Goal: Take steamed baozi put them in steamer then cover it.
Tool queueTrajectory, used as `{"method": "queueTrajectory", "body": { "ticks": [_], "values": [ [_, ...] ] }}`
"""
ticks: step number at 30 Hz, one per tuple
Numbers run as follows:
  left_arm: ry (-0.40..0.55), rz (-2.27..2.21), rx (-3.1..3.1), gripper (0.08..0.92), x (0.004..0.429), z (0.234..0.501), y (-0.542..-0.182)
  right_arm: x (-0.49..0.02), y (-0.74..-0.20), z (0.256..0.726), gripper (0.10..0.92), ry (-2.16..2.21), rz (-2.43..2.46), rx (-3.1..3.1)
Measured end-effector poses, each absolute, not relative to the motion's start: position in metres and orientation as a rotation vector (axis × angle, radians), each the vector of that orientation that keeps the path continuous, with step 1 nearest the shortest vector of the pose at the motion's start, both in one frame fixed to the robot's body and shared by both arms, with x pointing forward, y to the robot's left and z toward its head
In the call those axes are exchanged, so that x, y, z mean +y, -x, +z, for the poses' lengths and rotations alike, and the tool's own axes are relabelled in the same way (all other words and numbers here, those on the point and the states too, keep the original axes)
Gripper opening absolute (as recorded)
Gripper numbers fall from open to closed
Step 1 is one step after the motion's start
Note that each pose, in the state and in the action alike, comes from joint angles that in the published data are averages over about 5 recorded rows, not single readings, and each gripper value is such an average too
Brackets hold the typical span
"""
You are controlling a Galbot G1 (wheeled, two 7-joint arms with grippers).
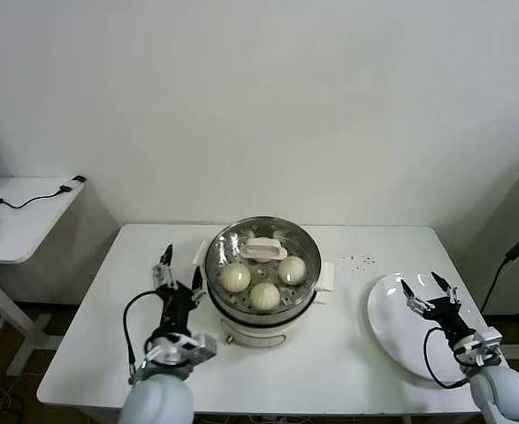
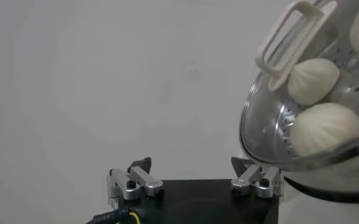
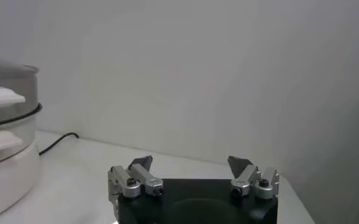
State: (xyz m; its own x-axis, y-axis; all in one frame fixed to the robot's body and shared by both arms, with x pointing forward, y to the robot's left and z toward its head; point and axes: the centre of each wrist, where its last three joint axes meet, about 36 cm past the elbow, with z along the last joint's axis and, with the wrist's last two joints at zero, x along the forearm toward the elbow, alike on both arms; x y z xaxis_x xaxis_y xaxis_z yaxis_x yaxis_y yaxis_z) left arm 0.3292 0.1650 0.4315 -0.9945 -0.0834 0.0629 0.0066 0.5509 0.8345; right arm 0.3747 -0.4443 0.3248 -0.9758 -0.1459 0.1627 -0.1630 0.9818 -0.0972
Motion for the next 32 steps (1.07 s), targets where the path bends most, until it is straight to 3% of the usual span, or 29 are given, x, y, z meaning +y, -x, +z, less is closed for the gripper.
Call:
{"method": "queueTrajectory", "body": {
  "ticks": [9, 19, 32],
  "values": [
    [0.022, -0.898, -2.940, 0.823, 0.228, 0.402, -0.314, -0.432, -0.366, 0.328, 0.823, -0.244, 0.151, -2.987],
    [-0.025, -0.436, -3.028, 0.823, 0.269, 0.380, -0.295, -0.424, -0.354, 0.328, 0.823, -0.240, 0.127, -2.998],
    [-0.096, -0.260, -3.064, 0.823, 0.289, 0.377, -0.284, -0.422, -0.345, 0.327, 0.823, -0.218, 0.093, -3.012]
  ]
}}
